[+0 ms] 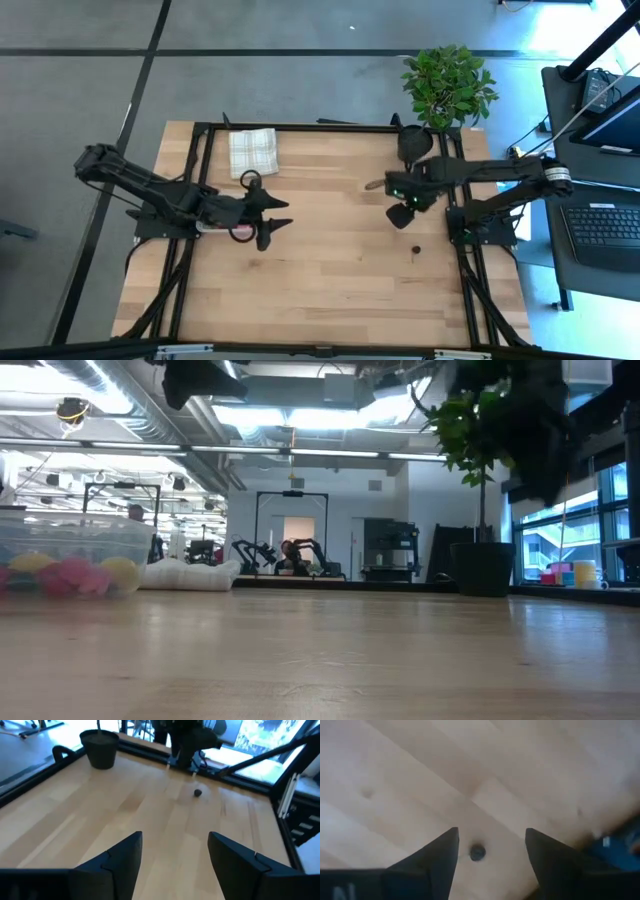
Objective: Pick and placing Produce into tupperware
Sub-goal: Put the black cherry into the transparent bin
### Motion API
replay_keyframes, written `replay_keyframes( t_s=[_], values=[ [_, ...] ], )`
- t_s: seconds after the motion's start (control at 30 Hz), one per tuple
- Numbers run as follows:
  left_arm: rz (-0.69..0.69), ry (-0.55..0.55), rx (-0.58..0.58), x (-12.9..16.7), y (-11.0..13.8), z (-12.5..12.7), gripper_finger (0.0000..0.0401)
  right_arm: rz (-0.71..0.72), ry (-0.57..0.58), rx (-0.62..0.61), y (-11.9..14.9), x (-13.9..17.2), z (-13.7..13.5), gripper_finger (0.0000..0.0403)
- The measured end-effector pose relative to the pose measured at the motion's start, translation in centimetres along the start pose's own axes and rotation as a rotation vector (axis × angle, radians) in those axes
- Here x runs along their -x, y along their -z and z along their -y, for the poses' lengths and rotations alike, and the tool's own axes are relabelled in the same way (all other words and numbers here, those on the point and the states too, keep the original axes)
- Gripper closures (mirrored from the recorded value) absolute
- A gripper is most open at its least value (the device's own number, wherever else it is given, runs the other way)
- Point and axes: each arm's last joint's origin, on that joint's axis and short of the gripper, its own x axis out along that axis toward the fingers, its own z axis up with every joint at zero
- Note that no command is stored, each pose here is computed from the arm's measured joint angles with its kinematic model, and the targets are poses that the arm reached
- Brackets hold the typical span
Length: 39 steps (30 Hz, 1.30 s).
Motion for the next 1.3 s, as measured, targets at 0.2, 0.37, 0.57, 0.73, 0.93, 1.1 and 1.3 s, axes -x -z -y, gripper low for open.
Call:
replay_keyframes(
  t_s=[0.2,0.37,0.57,0.73,0.93,1.1,1.3],
  values=[
    [-0.047,-0.024,-0.027,-1.3,0.9,0.3,0.0178,-0.114,0.061,-0.110,2.6,-3.8,0.0,0.0171],
    [-0.080,-0.055,-0.041,-2.5,1.5,0.2,0.0182,-0.152,0.037,-0.150,4.2,-5.9,-0.4,0.0171],
    [-0.106,-0.063,-0.040,-3.4,1.8,-0.1,0.0183,-0.128,-0.008,-0.148,5.3,-7.6,-1.0,0.0171],
    [-0.113,-0.056,-0.034,-3.5,1.7,-0.3,0.0181,-0.096,0.037,-0.154,6.1,-8.5,-0.7,0.0171],
    [-0.116,-0.050,-0.033,-3.5,1.7,-0.3,0.0186,-0.099,0.033,-0.174,6.9,-9.3,-0.7,0.0171],
    [-0.116,-0.049,-0.033,-3.5,1.7,-0.3,0.0187,-0.092,0.008,-0.196,7.3,-9.9,-0.9,0.0171],
    [-0.117,-0.050,-0.033,-3.5,1.7,-0.3,0.0187,-0.085,-0.031,-0.198,7.9,-11.0,-0.8,0.0171]
  ],
)
